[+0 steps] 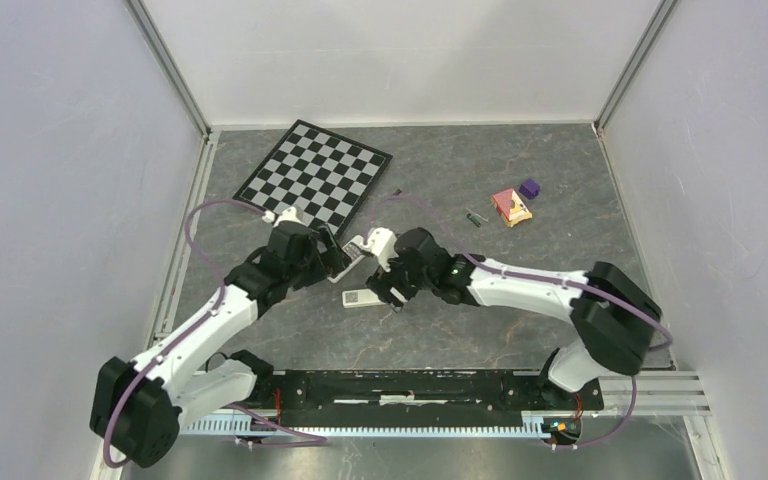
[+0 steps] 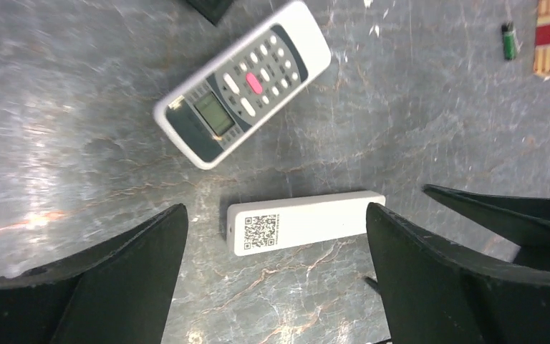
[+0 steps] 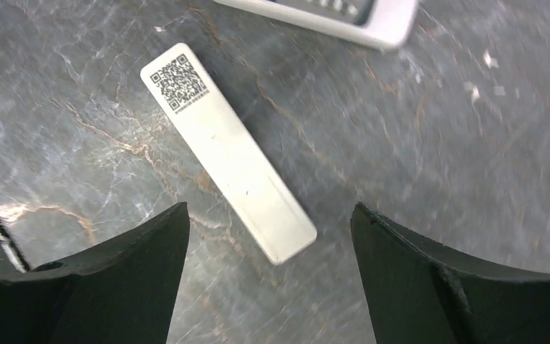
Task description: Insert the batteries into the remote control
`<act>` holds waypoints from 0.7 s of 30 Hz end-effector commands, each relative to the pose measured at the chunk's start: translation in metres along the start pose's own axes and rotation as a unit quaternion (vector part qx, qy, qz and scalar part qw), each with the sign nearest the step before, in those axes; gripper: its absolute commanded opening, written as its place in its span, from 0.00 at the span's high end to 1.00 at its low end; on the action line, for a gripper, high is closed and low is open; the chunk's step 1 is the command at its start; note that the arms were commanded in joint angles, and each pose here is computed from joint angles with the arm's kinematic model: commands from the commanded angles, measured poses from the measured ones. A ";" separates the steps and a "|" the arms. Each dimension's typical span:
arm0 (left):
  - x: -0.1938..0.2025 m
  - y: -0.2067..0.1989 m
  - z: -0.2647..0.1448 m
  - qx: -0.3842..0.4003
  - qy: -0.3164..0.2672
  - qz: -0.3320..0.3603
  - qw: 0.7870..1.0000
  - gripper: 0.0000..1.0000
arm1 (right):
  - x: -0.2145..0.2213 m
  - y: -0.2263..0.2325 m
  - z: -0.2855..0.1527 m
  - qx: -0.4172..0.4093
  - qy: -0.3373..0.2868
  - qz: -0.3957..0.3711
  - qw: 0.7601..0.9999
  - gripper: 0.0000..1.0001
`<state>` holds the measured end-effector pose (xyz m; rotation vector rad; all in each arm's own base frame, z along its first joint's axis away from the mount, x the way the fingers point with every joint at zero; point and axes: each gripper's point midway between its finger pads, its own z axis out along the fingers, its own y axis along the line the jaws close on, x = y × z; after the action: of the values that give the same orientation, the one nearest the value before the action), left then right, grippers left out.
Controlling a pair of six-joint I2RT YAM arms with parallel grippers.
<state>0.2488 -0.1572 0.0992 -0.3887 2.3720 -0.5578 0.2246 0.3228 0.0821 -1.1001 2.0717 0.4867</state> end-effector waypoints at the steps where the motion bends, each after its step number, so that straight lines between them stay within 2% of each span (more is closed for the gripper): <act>1: -0.036 0.023 -0.034 -0.075 -0.054 0.011 0.996 0.00 | 0.005 0.012 0.029 -0.078 0.034 -0.169 0.982 0.13; 7: -0.058 0.038 -0.060 -0.101 -0.078 -0.013 0.992 0.00 | 0.004 0.027 0.050 -0.117 0.031 -0.226 0.967 0.15; 11: -0.058 0.039 -0.063 -0.091 -0.072 -0.016 0.993 0.00 | 0.009 0.027 0.059 -0.123 0.044 -0.229 0.965 0.25; 13: -0.057 0.037 -0.063 -0.085 -0.067 -0.014 0.994 0.00 | 0.013 0.025 0.062 -0.121 0.054 -0.224 0.966 0.38; 15: -0.056 0.035 -0.063 -0.078 -0.064 -0.009 0.995 0.00 | 0.015 0.015 0.065 -0.094 0.062 -0.206 0.972 0.57; 16: -0.056 0.034 -0.063 -0.075 -0.062 -0.006 0.995 0.00 | 0.013 0.005 0.066 -0.069 0.062 -0.183 0.979 0.67; 18: -0.056 0.033 -0.064 -0.069 -0.063 0.002 0.996 0.00 | 0.010 -0.019 0.064 -0.016 0.049 -0.126 0.991 0.80; 19: -0.056 0.033 -0.063 -0.067 -0.064 0.004 0.996 0.00 | 0.005 -0.029 0.061 0.000 0.033 -0.100 0.994 0.85; 21: -0.055 0.030 -0.063 -0.057 -0.062 0.010 0.996 0.00 | -0.001 -0.057 0.049 0.057 0.008 -0.043 0.997 0.87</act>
<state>0.2407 -0.0864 0.1429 -0.5310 2.3213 -0.3437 0.2407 0.3514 0.0255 -1.5190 1.9563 0.4317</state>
